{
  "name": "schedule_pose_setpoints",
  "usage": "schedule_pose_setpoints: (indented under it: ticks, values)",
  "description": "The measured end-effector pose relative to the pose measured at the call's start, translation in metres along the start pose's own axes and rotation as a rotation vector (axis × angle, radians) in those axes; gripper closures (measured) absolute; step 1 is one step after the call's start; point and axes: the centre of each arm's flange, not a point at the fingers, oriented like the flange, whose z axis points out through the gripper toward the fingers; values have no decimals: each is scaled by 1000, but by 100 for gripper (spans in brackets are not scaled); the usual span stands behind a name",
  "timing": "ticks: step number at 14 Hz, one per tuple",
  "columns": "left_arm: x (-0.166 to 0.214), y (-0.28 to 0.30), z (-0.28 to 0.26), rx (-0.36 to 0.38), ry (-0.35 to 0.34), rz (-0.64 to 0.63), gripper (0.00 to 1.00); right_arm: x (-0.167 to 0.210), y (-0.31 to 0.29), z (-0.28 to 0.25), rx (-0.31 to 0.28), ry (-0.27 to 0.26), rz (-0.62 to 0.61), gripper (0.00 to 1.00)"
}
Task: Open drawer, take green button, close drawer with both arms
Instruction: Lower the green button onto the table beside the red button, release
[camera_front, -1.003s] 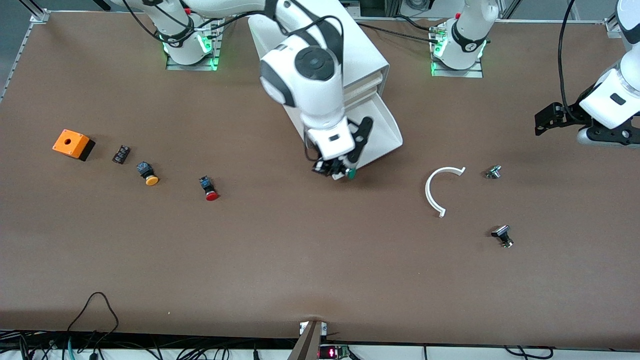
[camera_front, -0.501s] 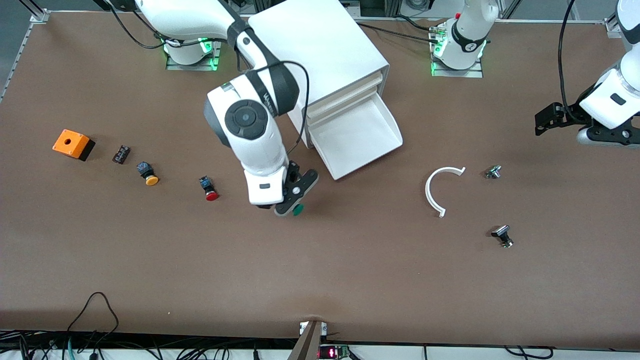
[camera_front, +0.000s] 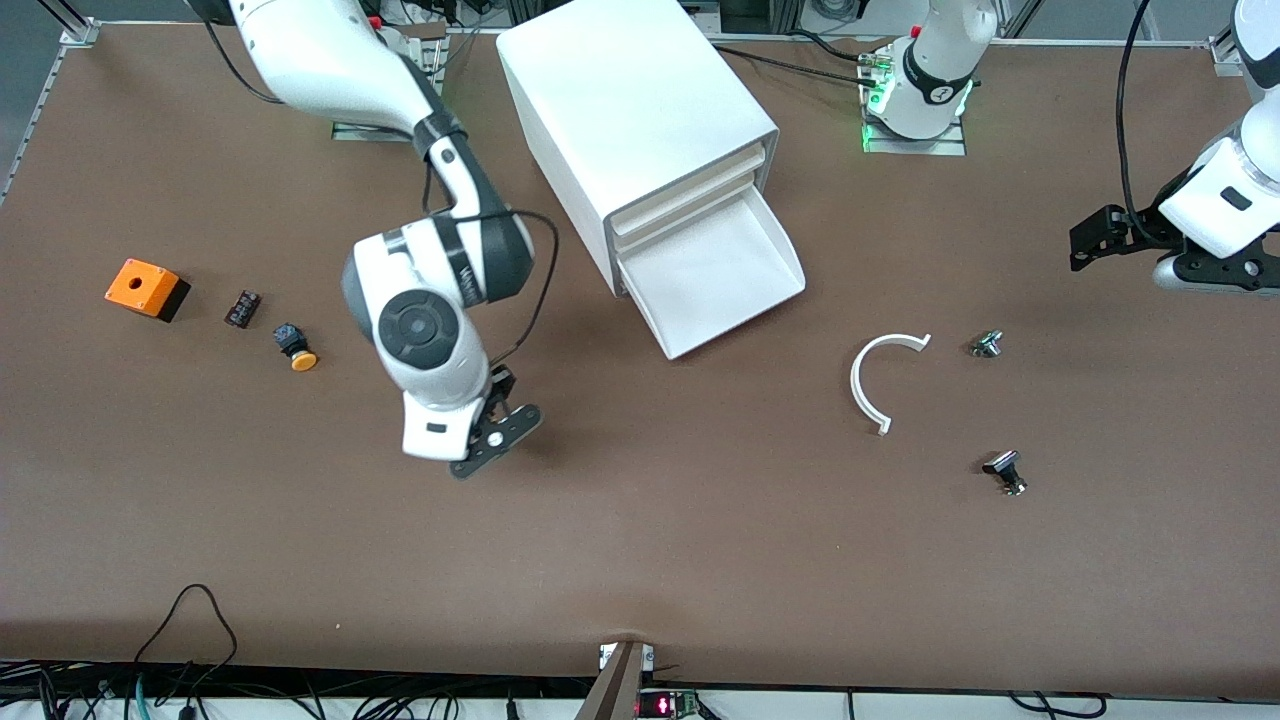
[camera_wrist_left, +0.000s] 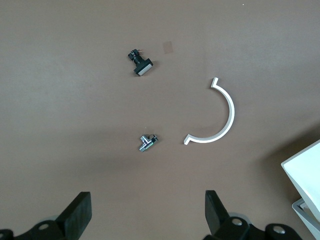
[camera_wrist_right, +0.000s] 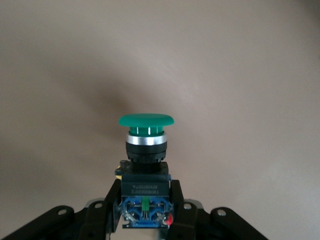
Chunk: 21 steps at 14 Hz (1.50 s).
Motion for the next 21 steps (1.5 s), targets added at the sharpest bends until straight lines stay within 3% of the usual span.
schedule_pose_setpoints:
  ticks: [4,13,17,18,19,21]
  values:
    - [0,0,0,0,0,0,0,-16,38,40,15,-38,-59,58]
    - [0,0,0,0,-1,-1,0,-69,123,126,-9,20,-407,58]
    - [1,1,2,-2,-3,1,0,-90,132,161,-34,50,-469,58]
    - [3,3,5,-4,-4,0,0,-91,130,166,-42,63,-468,55]
    - [10,8,14,-10,3,-9,0,-90,128,166,-36,84,-455,37]
    - [22,20,32,-16,12,-37,0,-86,126,154,-23,118,-431,17]
